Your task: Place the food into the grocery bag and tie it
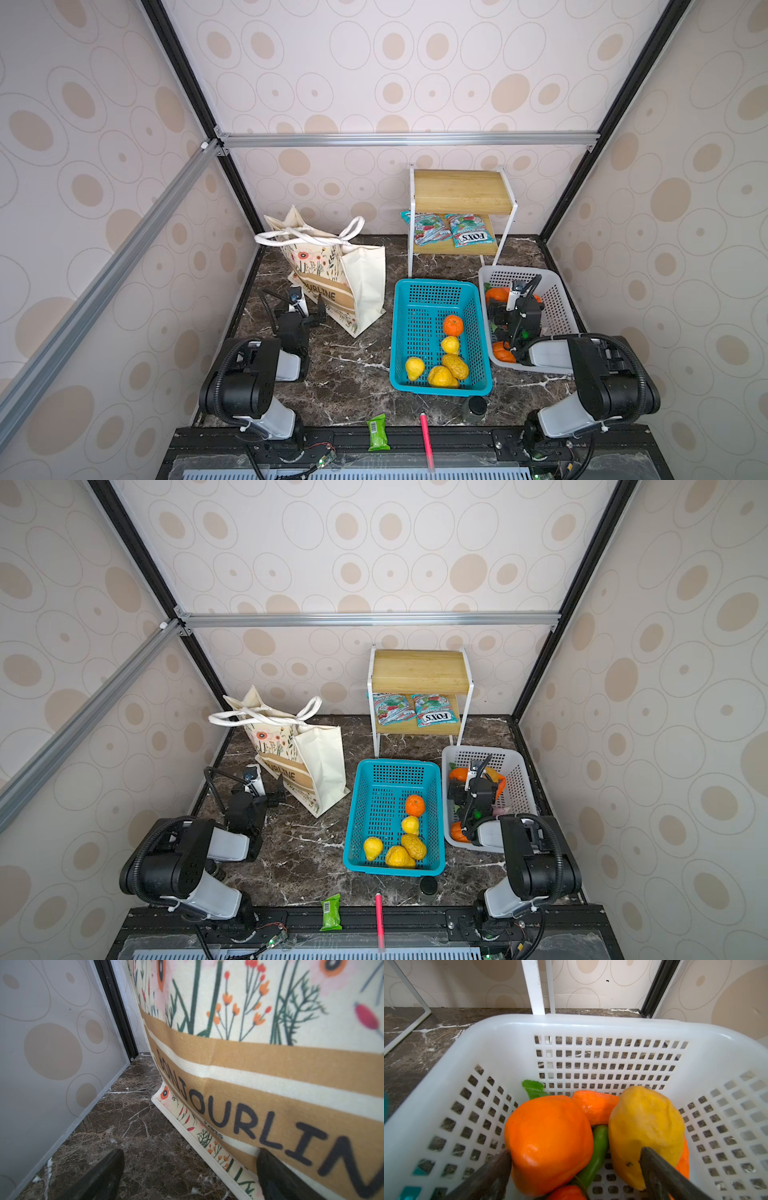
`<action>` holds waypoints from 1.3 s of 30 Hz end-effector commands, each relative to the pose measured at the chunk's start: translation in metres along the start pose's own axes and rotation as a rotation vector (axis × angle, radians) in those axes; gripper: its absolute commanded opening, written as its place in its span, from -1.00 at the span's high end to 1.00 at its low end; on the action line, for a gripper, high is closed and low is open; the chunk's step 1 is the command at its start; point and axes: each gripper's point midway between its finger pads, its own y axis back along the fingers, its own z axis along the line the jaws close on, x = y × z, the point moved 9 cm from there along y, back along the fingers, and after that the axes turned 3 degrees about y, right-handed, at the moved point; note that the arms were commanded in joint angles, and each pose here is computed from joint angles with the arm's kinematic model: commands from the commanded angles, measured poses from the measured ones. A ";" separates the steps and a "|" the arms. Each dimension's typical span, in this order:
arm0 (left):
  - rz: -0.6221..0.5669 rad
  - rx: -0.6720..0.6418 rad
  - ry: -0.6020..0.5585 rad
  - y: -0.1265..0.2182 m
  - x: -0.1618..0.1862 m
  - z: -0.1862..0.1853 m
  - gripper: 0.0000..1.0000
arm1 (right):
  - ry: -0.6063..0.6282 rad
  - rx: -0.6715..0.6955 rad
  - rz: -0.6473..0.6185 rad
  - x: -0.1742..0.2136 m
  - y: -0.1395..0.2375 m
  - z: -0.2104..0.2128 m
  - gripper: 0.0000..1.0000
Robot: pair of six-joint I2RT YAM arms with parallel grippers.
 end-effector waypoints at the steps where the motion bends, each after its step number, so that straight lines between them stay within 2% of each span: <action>1: -0.053 0.020 -0.020 -0.001 -0.009 -0.002 -0.98 | 0.014 -0.035 -0.008 -0.003 -0.001 0.004 -0.99; 8: -0.052 0.021 -0.020 -0.001 -0.009 -0.002 -0.98 | 0.012 -0.032 -0.012 -0.003 -0.001 0.004 -0.99; 9: -0.052 0.020 -0.020 -0.001 -0.009 -0.001 -0.98 | 0.010 -0.032 -0.064 -0.010 0.002 0.003 -0.99; 11: -0.051 0.021 -0.020 -0.001 -0.009 -0.002 -0.98 | 0.031 -0.073 -0.055 -0.023 0.020 0.004 -0.99; 13: -0.052 0.020 -0.020 -0.001 -0.009 -0.002 -0.98 | 0.064 -0.181 -0.107 -0.030 0.040 0.009 -0.99; 15: -0.052 0.019 -0.021 -0.001 -0.009 -0.002 -0.98 | 0.085 -0.214 -0.141 -0.022 0.041 0.012 -0.99; 18: -0.053 0.020 -0.021 -0.001 -0.009 -0.002 -0.98 | 0.056 -0.133 -0.013 -0.006 0.005 0.012 -0.99; 19: -0.053 0.021 -0.021 0.000 -0.009 -0.002 -0.98 | 0.032 -0.124 -0.039 -0.006 -0.006 0.011 -0.99; 20: -0.052 0.019 -0.020 -0.001 -0.009 -0.002 -0.98 | 0.011 -0.092 -0.060 -0.002 0.001 0.005 -1.00; 21: -0.052 0.021 -0.020 0.000 -0.009 -0.002 -0.98 | -0.038 0.017 -0.020 -0.001 0.003 -0.004 -0.99; 22: -0.052 0.020 -0.021 -0.001 -0.008 -0.002 -0.98 | -0.033 0.038 -0.015 -0.001 0.002 -0.004 -0.99; 24: -0.053 0.019 -0.021 -0.001 -0.009 -0.002 -0.98 | -0.003 0.036 -0.045 -0.002 -0.001 0.001 -0.99; 26: -0.054 0.019 -0.021 0.000 -0.009 -0.002 -0.98 | -0.005 0.036 -0.009 -0.002 0.000 0.000 -0.99; 39: -0.054 0.019 -0.021 0.000 -0.009 -0.002 -0.98 | -0.005 0.036 -0.014 -0.002 0.000 0.000 -1.00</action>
